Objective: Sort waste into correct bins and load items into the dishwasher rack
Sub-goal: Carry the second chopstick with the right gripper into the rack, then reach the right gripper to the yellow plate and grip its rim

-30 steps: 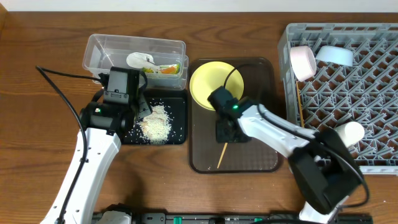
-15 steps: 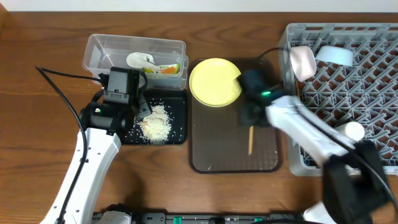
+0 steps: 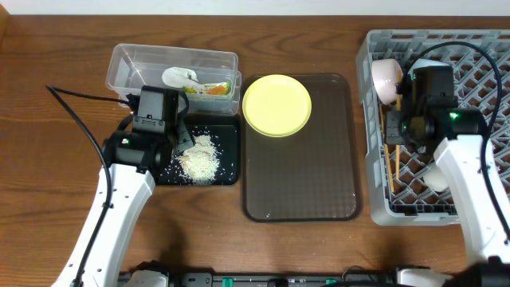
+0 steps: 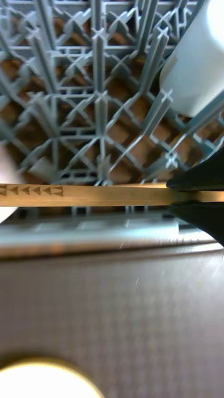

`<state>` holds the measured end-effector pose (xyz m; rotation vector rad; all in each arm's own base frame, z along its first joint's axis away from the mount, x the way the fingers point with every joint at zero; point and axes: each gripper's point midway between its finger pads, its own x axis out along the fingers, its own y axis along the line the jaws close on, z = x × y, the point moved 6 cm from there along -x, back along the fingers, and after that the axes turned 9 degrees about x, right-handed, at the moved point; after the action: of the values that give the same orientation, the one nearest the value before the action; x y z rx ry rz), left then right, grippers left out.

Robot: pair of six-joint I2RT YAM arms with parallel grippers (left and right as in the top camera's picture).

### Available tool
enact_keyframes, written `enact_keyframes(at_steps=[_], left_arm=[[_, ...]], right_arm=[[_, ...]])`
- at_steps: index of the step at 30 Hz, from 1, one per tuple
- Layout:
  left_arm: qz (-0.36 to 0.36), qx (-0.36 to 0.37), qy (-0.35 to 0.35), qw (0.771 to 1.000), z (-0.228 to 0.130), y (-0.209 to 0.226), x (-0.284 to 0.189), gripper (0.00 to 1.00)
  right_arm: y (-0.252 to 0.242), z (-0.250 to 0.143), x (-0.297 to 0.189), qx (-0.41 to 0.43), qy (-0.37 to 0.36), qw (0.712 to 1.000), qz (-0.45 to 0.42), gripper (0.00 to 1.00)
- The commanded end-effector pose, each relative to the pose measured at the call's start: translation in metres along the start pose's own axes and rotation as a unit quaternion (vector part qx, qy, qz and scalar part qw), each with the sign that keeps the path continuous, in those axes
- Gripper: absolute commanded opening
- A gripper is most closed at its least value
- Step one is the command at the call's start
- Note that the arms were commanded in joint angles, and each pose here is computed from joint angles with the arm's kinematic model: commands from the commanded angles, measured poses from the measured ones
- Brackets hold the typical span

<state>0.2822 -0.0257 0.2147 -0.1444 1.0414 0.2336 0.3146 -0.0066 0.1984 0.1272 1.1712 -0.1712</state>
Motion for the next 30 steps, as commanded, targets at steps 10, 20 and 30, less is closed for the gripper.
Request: enact_keyframes(at_steps=[10, 20, 30], left_arm=[[0.01, -0.005, -0.001, 1.0, 0.001, 0.003, 0.002, 0.64], [0.01, -0.005, 0.0, 1.0, 0.001, 0.003, 0.002, 0.64], [0.01, -0.005, 0.0, 1.0, 0.001, 0.003, 0.002, 0.64]], right_arm=[[0.029, 0.019, 0.016, -0.018, -0.021, 0.995, 0.101, 0.45], [0.118, 0.027, 0.002, -0.048, -0.097, 0.979, 0.175, 0.52], [0.182, -0.011, 0.087, -0.057, -0.017, 0.987, 0.152, 0.52]])
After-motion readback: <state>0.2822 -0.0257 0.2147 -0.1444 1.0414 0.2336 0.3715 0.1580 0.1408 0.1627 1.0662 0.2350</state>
